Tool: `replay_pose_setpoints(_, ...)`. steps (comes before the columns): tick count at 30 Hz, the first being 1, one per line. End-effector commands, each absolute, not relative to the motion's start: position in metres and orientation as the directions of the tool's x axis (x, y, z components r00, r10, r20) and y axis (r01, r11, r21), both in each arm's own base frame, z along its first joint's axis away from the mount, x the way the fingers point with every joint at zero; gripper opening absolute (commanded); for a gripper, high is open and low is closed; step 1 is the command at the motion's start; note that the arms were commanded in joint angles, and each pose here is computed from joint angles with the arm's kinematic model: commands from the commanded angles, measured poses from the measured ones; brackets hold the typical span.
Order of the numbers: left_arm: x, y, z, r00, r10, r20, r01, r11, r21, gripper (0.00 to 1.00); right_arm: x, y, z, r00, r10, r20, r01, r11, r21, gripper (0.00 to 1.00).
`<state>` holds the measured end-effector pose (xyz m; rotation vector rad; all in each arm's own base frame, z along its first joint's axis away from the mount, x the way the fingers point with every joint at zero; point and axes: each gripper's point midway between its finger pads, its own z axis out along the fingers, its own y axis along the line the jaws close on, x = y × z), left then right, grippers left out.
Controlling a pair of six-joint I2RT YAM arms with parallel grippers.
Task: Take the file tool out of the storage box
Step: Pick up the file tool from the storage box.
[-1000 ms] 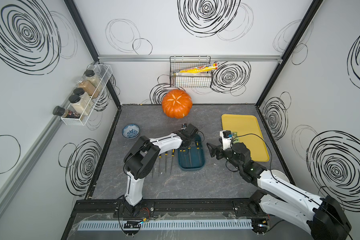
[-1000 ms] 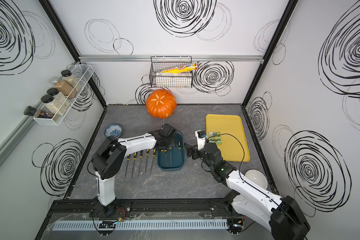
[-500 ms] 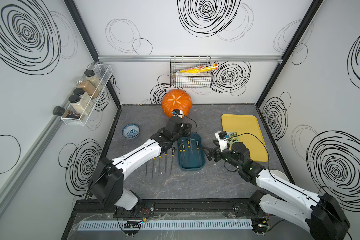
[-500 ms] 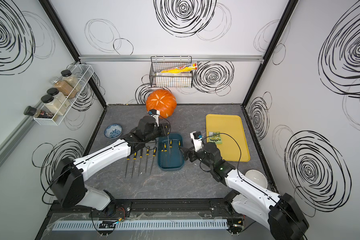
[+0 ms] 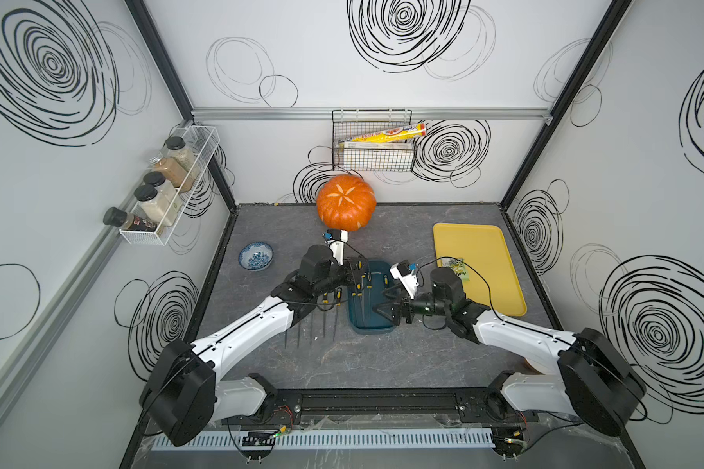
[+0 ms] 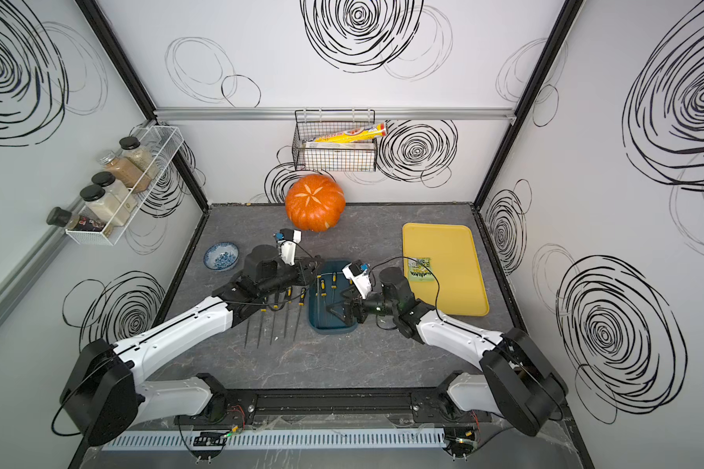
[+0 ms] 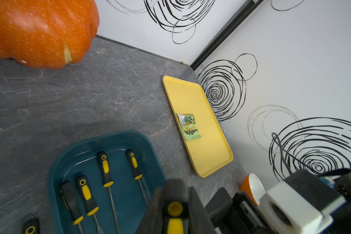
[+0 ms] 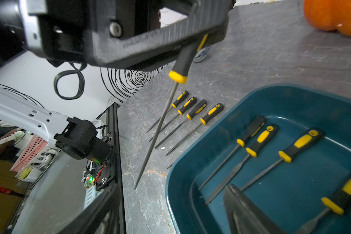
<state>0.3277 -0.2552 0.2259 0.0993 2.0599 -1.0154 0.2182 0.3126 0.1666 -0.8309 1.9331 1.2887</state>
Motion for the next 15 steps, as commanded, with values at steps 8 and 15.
replay_pose_setpoints(8, 0.321, -0.271, 0.232, -0.642, -0.236, -0.729, 0.475, 0.625, -0.620, 0.00, 0.204, 0.337, 0.176, -0.572, -0.192, -0.798, -0.819, 0.189, 0.542, 0.74)
replay_pose_setpoints(15, 0.321, -0.274, 0.228, -0.642, -0.227, -0.733, 0.482, 0.624, -0.615, 0.00, 0.208, 0.344, 0.169, -0.590, -0.211, -0.779, -0.807, 0.188, 0.560, 0.55)
